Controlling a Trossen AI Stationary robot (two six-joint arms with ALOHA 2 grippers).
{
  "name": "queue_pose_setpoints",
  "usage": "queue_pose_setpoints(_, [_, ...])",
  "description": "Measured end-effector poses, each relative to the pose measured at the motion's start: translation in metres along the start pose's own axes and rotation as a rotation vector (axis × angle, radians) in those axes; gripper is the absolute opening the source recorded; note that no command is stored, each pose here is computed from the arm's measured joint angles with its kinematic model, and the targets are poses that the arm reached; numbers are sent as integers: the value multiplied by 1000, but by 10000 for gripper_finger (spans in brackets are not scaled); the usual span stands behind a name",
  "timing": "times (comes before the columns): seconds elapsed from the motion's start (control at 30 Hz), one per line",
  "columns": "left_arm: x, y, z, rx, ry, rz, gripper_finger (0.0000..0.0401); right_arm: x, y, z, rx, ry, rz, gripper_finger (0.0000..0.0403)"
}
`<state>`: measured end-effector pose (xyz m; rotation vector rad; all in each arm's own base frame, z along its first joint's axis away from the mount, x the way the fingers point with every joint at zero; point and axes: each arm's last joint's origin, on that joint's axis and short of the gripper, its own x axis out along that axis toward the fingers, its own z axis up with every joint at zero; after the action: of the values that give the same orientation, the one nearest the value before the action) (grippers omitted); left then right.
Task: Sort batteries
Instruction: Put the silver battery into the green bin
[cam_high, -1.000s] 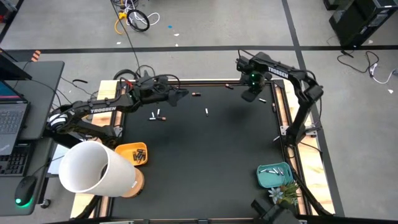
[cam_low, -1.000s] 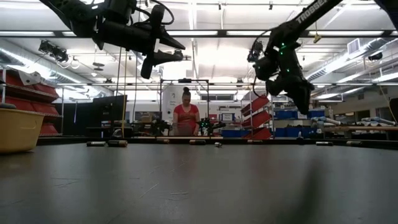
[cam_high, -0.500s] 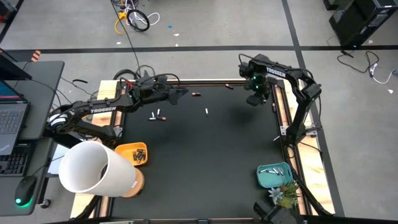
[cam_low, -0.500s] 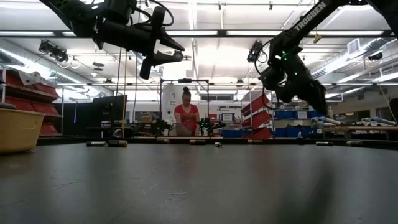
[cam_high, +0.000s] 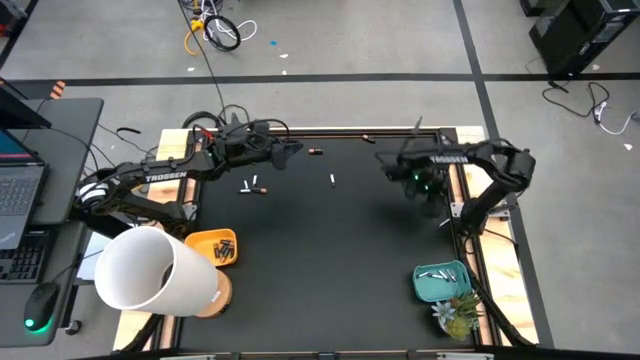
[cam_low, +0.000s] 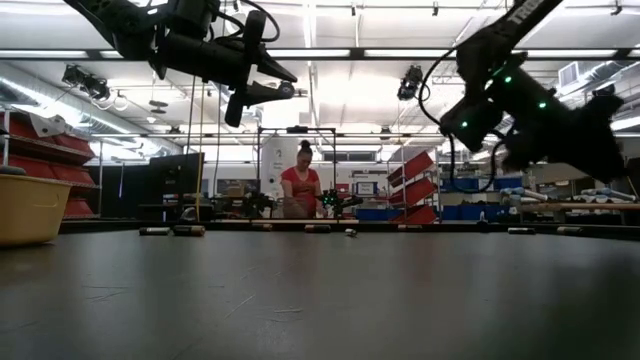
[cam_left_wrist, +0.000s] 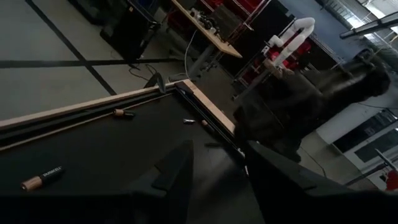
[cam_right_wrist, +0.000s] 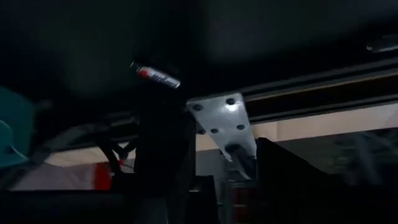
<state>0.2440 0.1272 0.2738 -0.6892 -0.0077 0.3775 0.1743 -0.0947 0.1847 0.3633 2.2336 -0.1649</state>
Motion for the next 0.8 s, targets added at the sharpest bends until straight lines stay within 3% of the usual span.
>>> queue_pose_setpoints(0.4, [0, -1, -1, -4, 31, -40, 160, 16, 62, 11, -287, -91, -169, 184])
queue_pose_setpoints(0.53, [0, -1, -1, -2, 32, -42, 160, 21, 71, 10, -256, 22, -160, 187])
queue_pose_setpoints(0.67, [0, -1, -1, 0, 30, -44, 160, 30, 74, 15, -242, 172, -81, 183])
queue_pose_setpoints(0.8, [0, -2, -1, 0, 36, -55, 160, 38, 75, 27, -237, 195, -72, 180])
